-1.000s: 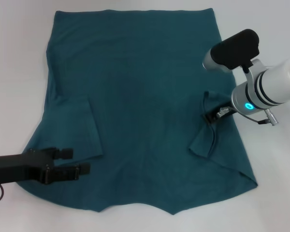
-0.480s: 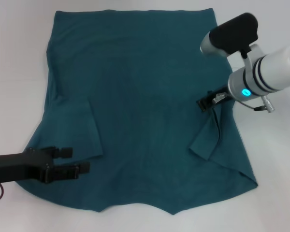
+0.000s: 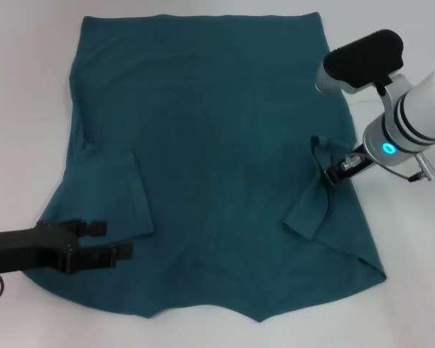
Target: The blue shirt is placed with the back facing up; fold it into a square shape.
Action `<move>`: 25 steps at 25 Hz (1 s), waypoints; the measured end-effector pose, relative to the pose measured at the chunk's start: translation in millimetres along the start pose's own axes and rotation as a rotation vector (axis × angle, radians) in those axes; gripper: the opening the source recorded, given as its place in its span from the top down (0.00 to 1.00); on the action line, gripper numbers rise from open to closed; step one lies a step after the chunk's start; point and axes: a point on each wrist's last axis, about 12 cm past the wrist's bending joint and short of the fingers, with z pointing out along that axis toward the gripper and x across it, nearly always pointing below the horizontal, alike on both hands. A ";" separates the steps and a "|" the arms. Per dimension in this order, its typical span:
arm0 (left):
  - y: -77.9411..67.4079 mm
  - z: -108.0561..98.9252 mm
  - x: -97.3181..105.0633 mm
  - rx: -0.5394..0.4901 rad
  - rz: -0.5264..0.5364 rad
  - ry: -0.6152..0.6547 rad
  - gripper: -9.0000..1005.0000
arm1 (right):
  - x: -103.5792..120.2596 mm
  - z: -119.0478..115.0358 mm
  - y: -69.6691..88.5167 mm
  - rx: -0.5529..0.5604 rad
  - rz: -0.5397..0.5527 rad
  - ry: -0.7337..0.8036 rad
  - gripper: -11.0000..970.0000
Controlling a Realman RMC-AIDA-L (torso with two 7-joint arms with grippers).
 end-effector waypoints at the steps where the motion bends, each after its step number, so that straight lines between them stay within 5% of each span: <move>1: 0.4 -0.1 -0.4 -0.002 0.001 0.000 0.14 | 1.9 1.1 0.3 -0.002 0.008 0.003 0.77; 5: 2.0 -0.8 -2.5 -0.010 0.007 -0.001 0.14 | 7.4 6.3 5.0 -0.034 0.027 0.004 0.53; 17: 2.9 -0.9 -2.8 -0.018 0.009 -0.002 0.14 | 10.0 10.3 2.1 -0.023 0.031 -0.015 0.30; 19: 2.9 -1.0 -2.6 -0.018 0.009 -0.002 0.14 | 10.5 11.0 0.4 -0.021 0.033 -0.024 0.31; 25: 3.1 -0.6 -3.4 -0.019 0.011 -0.002 0.14 | 12.4 12.9 -1.4 -0.019 0.041 -0.023 0.56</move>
